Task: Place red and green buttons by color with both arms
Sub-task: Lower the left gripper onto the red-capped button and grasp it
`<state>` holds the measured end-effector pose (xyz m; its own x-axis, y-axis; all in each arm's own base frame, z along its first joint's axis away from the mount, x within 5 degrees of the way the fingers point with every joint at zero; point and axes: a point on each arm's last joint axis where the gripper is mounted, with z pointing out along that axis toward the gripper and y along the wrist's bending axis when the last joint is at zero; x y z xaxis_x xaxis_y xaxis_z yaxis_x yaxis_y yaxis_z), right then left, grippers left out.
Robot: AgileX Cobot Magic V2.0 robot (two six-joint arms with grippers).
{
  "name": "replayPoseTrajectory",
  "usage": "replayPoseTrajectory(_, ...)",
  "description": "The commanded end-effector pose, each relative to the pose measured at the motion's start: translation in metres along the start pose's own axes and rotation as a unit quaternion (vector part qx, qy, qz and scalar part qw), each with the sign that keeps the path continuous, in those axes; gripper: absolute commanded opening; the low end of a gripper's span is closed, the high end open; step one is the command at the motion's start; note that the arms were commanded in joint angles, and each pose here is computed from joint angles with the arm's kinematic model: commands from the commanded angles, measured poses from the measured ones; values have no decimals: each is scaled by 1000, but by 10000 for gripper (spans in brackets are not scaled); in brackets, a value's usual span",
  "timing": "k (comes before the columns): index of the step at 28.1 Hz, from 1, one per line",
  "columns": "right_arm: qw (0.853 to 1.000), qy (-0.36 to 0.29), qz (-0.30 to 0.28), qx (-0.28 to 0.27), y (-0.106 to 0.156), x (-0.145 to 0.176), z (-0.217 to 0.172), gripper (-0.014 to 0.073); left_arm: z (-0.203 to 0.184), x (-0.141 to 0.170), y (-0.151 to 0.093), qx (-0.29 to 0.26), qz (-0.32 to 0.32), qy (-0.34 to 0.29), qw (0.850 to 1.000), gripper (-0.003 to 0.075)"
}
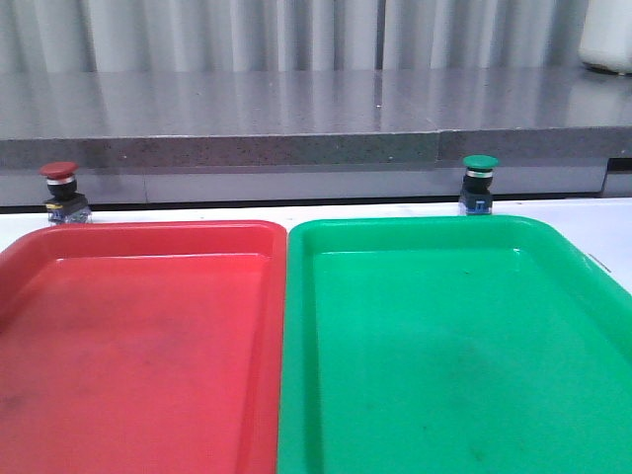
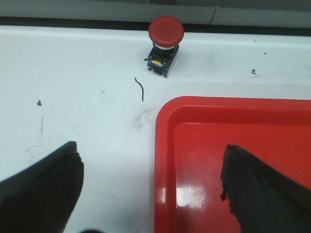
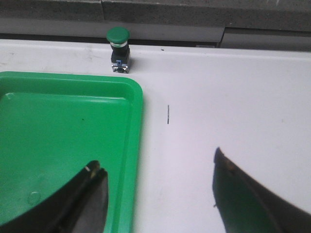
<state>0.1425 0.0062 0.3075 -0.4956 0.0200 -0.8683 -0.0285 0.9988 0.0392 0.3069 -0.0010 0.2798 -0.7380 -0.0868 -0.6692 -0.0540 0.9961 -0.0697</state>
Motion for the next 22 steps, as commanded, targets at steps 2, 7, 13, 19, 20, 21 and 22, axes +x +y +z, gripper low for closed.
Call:
replayPoseTrajectory(2,999,-48,-8,0,0,-16,-4,489,24,-32,-5,6,-5,-35,999,566)
replayPoseTrajectory(7,999,-48,-8,0,0,-16,-4,489,61,-54,-6,6,-5,-33,999,566)
replayPoseTrajectory(13,999,-48,-8,0,0,-16,-4,489,103,-78,-8,7,-5,-38,999,566)
replayPoseTrajectory(19,999,-48,-8,0,0,-16,-4,489,133,-95,-9,9,-7,-48,999,566)
replayPoseTrajectory(20,999,-48,-8,0,0,-16,-4,489,137,-96,-10,9,-6,-47,999,566)
replayPoseTrajectory(21,999,-48,-8,0,0,-16,-4,489,141,-98,-11,10,-8,-49,999,566)
replayPoseTrajectory(22,999,-48,-8,0,0,-16,-4,489,145,-98,-13,12,-6,-47,999,566)
